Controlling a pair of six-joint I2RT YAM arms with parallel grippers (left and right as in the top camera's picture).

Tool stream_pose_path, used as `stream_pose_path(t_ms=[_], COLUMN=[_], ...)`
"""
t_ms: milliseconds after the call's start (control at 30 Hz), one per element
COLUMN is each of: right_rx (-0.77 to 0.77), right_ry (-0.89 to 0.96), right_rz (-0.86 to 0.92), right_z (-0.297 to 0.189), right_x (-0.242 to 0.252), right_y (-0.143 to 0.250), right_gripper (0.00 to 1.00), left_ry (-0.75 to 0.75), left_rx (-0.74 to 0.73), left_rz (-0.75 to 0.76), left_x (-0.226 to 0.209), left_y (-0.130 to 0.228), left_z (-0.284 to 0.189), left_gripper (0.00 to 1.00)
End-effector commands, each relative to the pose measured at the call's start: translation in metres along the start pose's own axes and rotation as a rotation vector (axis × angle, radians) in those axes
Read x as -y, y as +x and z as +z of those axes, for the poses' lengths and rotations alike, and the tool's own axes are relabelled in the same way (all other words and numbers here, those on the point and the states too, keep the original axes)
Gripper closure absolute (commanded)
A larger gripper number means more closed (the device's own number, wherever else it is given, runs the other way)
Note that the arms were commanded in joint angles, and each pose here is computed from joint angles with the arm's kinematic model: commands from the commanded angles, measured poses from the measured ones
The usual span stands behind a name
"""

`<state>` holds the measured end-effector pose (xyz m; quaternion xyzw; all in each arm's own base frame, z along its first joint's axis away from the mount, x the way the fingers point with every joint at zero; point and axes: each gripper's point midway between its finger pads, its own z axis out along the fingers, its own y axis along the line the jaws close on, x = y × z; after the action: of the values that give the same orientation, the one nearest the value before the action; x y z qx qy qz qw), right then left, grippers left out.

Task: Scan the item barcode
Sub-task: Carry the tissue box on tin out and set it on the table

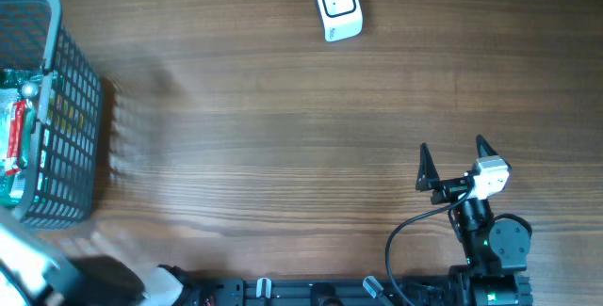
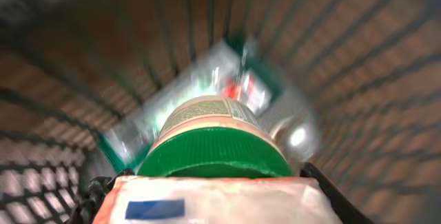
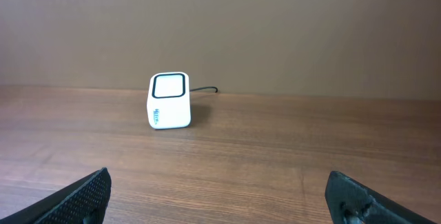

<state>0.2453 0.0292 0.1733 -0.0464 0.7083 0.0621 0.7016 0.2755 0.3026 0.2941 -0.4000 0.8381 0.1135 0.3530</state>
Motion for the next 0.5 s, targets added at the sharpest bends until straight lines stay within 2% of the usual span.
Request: stream_pose_path(t_ms=[0, 33, 100, 133, 167, 300, 333, 467], right_rx=[0.007, 0.007, 0.007, 0.007, 0.007, 0.007, 0.007, 0.007], right_ry=[0.005, 0.005, 0.005, 0.004, 0.005, 0.005, 0.005, 0.005], right_rz=[0.006, 0.005, 0.006, 0.005, 0.006, 0.006, 0.005, 0.006], right_z=[0.000, 0.000, 0.000, 0.000, 0.000, 0.000, 0.000, 0.000], right_x=[0.001, 0.001, 0.001, 0.001, 0.001, 0.001, 0.001, 0.001], right_y=[-0.002, -0.002, -0.002, -0.002, -0.002, -0.002, -0.002, -0.002], right_gripper=[0.00, 0.00, 0.00, 0.00, 0.00, 0.00, 0.00, 0.00], left_ry=[0.074, 0.122, 0.251, 0.291, 0.342, 0.556, 0.608, 0.585], left_rx=[0.290, 0.309, 0.280, 0.254, 0.215, 0.002, -0.054, -0.185], left_rz=[-0.205, -0.311, -0.357, -0.358, -0.346, -0.132, -0.058, 0.086], left_x=[0.015, 0.021, 0.050, 0.066, 0.086, 0.178, 0.206, 0.270], left_y=[-0.052, -0.049, -0.034, -0.024, -0.012, 0.050, 0.070, 0.129], left_z=[-0.097, -0.117, -0.143, -0.151, -0.158, -0.176, -0.180, -0.171], left_gripper=[0.68, 0.71, 0.65, 0.67, 0.75, 0.76, 0.79, 0.81])
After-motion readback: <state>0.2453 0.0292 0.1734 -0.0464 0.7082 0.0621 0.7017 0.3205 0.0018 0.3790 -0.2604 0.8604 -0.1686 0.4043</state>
